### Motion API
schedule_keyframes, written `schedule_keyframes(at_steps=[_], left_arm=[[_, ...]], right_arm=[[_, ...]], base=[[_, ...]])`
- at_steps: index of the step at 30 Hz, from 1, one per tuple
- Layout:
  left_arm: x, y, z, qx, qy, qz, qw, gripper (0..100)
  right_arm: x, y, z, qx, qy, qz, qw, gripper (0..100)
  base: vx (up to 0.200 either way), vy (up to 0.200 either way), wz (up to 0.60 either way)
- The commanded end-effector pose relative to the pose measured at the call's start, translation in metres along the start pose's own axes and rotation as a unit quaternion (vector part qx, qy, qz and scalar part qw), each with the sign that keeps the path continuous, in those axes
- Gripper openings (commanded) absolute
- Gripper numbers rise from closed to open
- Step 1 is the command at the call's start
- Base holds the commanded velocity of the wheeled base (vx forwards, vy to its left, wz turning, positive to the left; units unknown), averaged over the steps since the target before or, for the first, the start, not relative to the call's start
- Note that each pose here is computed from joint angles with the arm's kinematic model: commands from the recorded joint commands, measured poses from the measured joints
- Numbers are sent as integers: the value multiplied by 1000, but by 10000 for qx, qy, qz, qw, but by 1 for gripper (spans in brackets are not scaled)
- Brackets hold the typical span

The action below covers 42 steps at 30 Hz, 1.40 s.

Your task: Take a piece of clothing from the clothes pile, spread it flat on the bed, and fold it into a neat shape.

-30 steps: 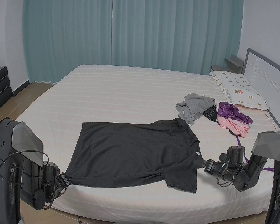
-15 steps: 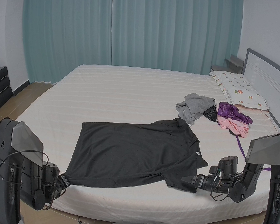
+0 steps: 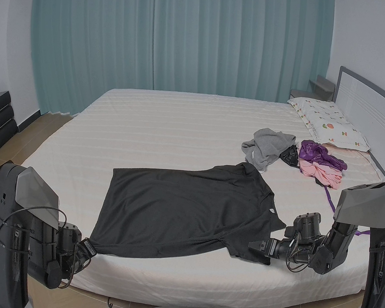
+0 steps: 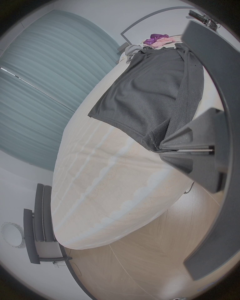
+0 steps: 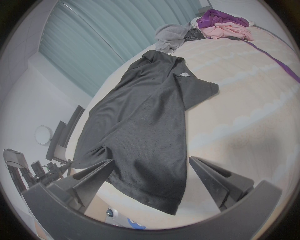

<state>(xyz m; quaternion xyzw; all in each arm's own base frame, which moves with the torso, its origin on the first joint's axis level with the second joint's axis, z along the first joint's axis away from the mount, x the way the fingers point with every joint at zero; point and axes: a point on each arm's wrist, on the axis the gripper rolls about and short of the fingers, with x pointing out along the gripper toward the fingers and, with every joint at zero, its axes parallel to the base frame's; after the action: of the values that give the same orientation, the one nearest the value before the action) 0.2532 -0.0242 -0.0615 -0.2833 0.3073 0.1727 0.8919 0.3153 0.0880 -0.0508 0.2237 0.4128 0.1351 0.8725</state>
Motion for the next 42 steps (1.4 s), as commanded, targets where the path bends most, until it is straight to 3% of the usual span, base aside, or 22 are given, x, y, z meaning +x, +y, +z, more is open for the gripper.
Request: schedule_keyframes(at_steps=[1,2,3,8,15,20,28,35,42], left_arm=[[1,-2,2,-21,-81,-75,9999,0],[1,-2,2,-21,-81,-75,9999,0],[1,-2,2,-23,-86,-80,9999,0],[0,-2,2,-18,-65,-71,10000,0],[-1,0,1,8,-32,-41,10000,0],[-7,2,0,113,7,5,9999,0],[-16,1,3,165,-7,-25,9999,0],[-22,9,-3,568,214,118,9981,0],[-26,12,-6,649,332,160,9972,0]], right_arm=[[8,3,-2,-77,-10,-225,9997,100],[11,3,-3,-98,11,-351,9993,100],[11,4,-3,-105,24,-380,9992,0],[5,3,-2,-167,53,-515,9985,0],[-29,-7,0,120,14,-563,9983,0],[-69,-7,-13,282,334,-231,9988,0],[-93,-12,-44,331,769,-372,9958,0],[-118,-17,-75,246,1017,-343,9939,0],[-111,-17,-85,149,1334,-370,9903,0]], base=[[0,0,0],[0,0,0],[0,0,0],[0,0,0],[0,0,0],[0,0,0],[0,0,0],[0,0,0],[0,0,0]])
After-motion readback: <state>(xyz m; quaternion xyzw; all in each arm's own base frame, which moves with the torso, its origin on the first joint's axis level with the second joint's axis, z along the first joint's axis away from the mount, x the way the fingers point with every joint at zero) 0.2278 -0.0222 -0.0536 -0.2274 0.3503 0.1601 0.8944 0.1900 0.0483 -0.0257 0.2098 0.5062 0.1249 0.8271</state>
